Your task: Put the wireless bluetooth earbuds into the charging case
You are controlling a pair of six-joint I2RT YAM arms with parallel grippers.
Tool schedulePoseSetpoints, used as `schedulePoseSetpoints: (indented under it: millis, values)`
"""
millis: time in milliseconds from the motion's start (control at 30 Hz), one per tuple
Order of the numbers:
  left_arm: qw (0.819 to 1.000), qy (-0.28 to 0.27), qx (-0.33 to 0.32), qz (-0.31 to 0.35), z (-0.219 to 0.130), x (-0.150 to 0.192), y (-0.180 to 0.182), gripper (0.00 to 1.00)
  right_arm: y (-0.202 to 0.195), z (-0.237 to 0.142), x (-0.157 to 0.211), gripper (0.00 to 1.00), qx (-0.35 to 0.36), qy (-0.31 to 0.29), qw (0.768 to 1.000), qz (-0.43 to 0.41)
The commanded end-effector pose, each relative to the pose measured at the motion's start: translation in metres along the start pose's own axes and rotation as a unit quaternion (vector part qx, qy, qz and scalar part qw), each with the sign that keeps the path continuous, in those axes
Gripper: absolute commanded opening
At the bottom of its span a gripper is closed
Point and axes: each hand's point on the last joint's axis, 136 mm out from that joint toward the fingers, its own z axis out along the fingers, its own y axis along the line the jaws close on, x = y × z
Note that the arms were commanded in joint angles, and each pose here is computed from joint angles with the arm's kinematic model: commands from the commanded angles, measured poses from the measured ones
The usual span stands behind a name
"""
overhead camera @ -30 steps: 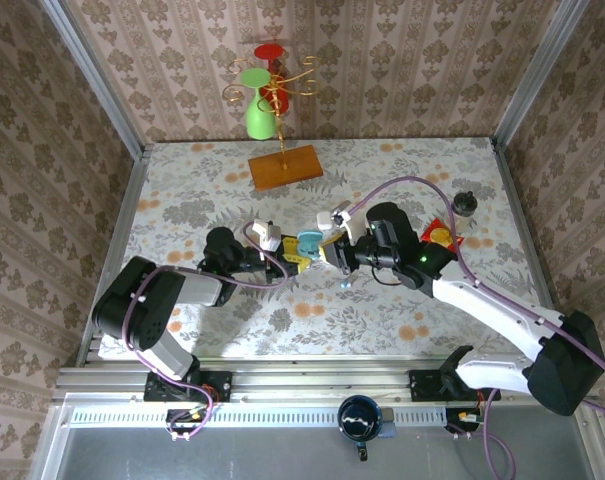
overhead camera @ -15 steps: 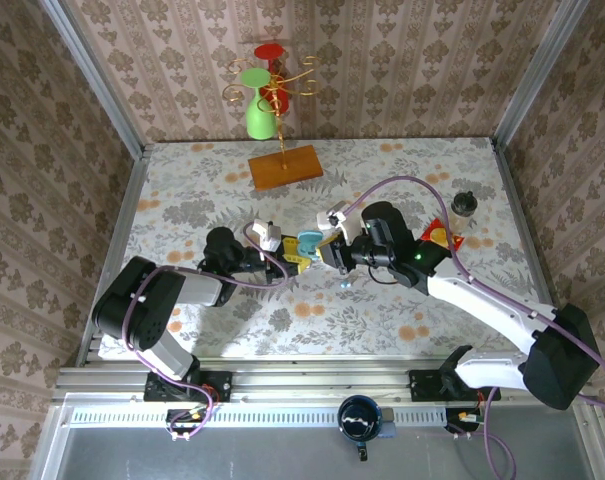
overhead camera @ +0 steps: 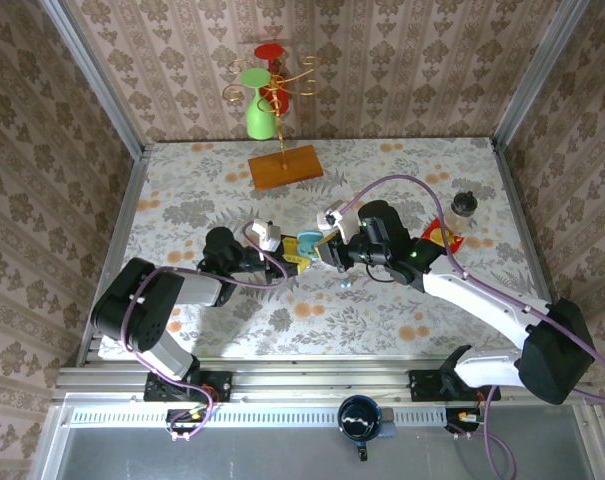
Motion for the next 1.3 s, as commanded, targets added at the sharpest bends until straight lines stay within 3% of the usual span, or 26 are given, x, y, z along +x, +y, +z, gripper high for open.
schedulePoseSetpoints:
  millis: [0, 167, 333, 533, 767, 867, 1100, 1267]
  values:
    - [0.999, -0.014, 0.017, 0.028, 0.002, -0.018, -0.008, 0.20, 0.003, 0.002, -0.003, 0.17, -0.004, 0.002, 1.000, -0.010]
    - [0.999, -0.015, 0.013, 0.030, 0.002, -0.018, -0.006, 0.20, 0.014, 0.000, -0.005, 0.25, -0.032, 0.000, 0.999, -0.015]
    - [0.999, -0.015, 0.012, 0.028, 0.001, -0.017, -0.006, 0.20, 0.007, -0.008, -0.014, 0.40, -0.007, -0.025, 1.000, -0.010]
    - [0.999, -0.016, 0.003, 0.031, 0.000, -0.017, -0.004, 0.20, 0.005, -0.020, -0.016, 0.48, 0.000, -0.052, 0.999, 0.005]
    - [0.998, -0.020, -0.039, 0.034, -0.012, -0.017, 0.009, 0.20, -0.041, -0.039, 0.007, 0.56, 0.092, -0.098, 0.987, 0.086]
    - [0.996, -0.028, -0.070, 0.045, -0.022, -0.024, 0.018, 0.20, -0.064, -0.039, 0.030, 0.56, 0.124, -0.064, 0.980, 0.145]
    - [0.991, -0.040, -0.102, 0.076, -0.029, -0.035, 0.021, 0.20, -0.092, -0.007, 0.087, 0.55, 0.129, 0.100, 0.959, 0.232]
    - [0.988, -0.046, -0.116, 0.087, -0.033, -0.039, 0.018, 0.20, -0.096, 0.026, 0.106, 0.55, 0.093, 0.168, 0.938, 0.289]
